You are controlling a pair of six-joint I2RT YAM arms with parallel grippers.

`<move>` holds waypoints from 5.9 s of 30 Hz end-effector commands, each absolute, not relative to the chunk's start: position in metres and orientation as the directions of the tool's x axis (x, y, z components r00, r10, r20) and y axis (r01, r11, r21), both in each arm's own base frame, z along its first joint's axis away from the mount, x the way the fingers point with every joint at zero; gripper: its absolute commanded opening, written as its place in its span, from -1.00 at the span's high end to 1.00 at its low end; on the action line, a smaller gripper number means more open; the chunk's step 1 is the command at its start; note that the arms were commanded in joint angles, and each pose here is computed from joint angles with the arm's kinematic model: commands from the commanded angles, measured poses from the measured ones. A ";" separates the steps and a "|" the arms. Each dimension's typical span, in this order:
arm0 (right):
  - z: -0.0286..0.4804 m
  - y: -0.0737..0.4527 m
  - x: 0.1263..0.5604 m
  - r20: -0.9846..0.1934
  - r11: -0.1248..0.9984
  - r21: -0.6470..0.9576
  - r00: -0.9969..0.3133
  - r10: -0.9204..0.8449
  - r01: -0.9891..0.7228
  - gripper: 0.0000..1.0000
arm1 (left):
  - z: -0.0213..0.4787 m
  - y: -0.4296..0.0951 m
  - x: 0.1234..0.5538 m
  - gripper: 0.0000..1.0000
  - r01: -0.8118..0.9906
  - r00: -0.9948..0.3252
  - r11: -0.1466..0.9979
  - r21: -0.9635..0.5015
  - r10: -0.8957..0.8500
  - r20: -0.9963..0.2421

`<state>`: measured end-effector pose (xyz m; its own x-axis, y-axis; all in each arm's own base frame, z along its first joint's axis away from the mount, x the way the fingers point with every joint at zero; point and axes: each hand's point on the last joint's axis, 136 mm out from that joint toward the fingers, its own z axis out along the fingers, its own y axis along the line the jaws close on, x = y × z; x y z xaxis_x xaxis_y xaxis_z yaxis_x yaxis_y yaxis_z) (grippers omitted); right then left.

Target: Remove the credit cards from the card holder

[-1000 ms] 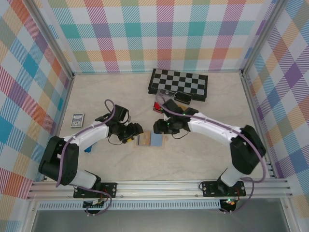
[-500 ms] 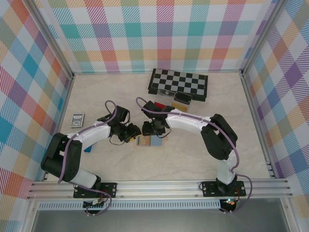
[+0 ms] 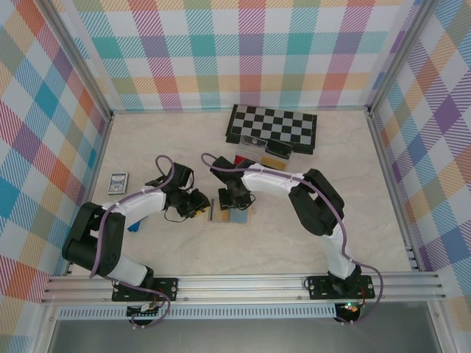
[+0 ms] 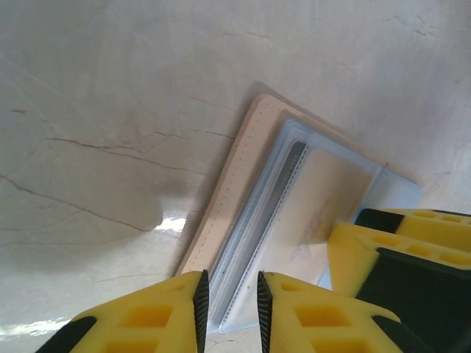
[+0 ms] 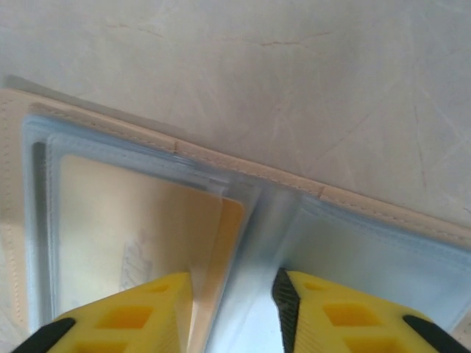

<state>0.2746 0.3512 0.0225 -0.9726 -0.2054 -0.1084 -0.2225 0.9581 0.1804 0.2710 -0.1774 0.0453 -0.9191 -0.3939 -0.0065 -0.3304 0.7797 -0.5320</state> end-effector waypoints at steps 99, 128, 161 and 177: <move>0.061 0.376 0.313 -0.207 0.938 0.294 -0.971 -0.124 -0.182 0.81 | 0.064 -0.176 0.304 0.49 -0.353 -0.897 0.677 -0.645 -0.441 0.028; 0.001 0.375 0.304 -0.013 0.962 0.222 -0.987 -0.162 -0.161 0.71 | 0.029 -0.178 0.298 0.45 -0.280 -0.954 0.749 -0.600 -0.289 0.084; -0.017 0.368 0.296 0.045 0.966 0.220 -0.987 -0.152 -0.138 0.71 | 0.040 -0.181 0.297 0.76 -0.275 -0.953 0.692 -0.667 -0.291 0.091; -0.013 0.364 0.303 0.034 0.963 0.245 -0.992 -0.122 -0.110 0.63 | 0.046 -0.160 0.284 1.00 -0.303 -0.944 0.757 -0.579 -0.322 0.074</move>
<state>0.3154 0.3887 0.0211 -0.9886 -0.1432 -0.0462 -0.1504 0.9287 0.3390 0.2931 -0.1764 0.0443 -0.9502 -0.3028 0.0735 -0.2804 0.7281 -0.6254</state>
